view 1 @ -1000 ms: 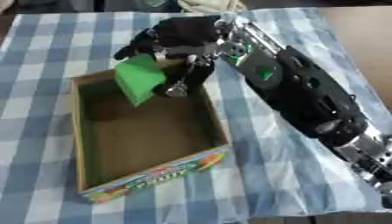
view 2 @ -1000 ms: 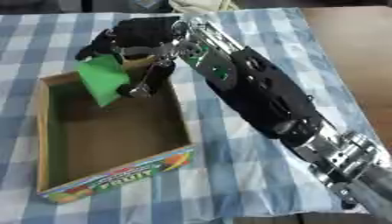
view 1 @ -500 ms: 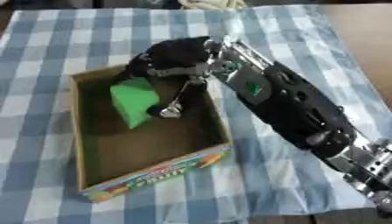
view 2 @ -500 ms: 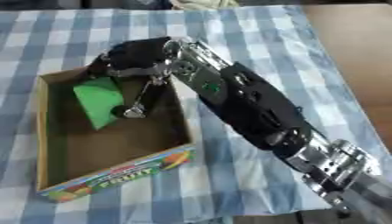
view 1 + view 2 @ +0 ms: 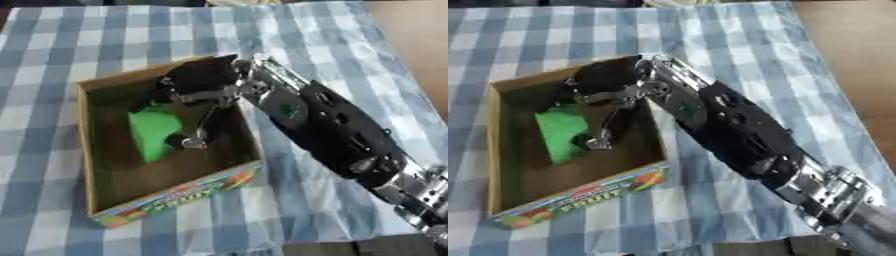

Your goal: Pick up objects on the table and place them in the box.

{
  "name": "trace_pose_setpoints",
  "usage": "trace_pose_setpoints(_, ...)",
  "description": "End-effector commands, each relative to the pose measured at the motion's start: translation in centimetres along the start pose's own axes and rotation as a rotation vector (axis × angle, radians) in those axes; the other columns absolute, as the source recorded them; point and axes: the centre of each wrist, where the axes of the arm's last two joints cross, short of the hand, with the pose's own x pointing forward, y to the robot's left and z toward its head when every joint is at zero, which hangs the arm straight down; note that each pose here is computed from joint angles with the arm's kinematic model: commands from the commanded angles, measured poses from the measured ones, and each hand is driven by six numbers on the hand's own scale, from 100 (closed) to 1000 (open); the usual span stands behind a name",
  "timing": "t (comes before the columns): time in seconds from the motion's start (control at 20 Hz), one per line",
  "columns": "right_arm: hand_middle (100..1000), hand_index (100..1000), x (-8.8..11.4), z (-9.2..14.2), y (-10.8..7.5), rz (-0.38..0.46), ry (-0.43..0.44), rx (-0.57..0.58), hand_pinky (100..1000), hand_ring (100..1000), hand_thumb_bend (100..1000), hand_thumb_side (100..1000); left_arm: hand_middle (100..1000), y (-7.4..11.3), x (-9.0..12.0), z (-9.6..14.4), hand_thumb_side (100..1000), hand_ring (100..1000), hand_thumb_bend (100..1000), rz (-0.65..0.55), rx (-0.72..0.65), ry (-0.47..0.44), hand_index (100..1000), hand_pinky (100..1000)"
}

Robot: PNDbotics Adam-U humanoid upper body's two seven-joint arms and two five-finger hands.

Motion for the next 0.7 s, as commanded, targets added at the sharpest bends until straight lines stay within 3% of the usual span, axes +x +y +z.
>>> trace_pose_setpoints(0.05,975,1000,0.1,0.4,-1.5,0.057,-0.028,0.022,834,814,172,772,680,0.2,0.7,-0.4,612,679,100,-0.023,-0.015,-0.022,844,831)
trace_pose_setpoints(0.45,1000,1000,0.6,1.4,-3.1,0.116,-0.024,0.028,860,862,239,846,680,0.3,0.7,-0.2,612,679,100,-0.024,-0.012,-0.017,844,831)
trace_pose_setpoints(0.7,1000,1000,1.1,2.7,-4.6,0.144,-0.031,0.004,865,866,267,827,681,0.4,0.7,-0.1,610,679,100,-0.027,-0.009,-0.012,844,831)
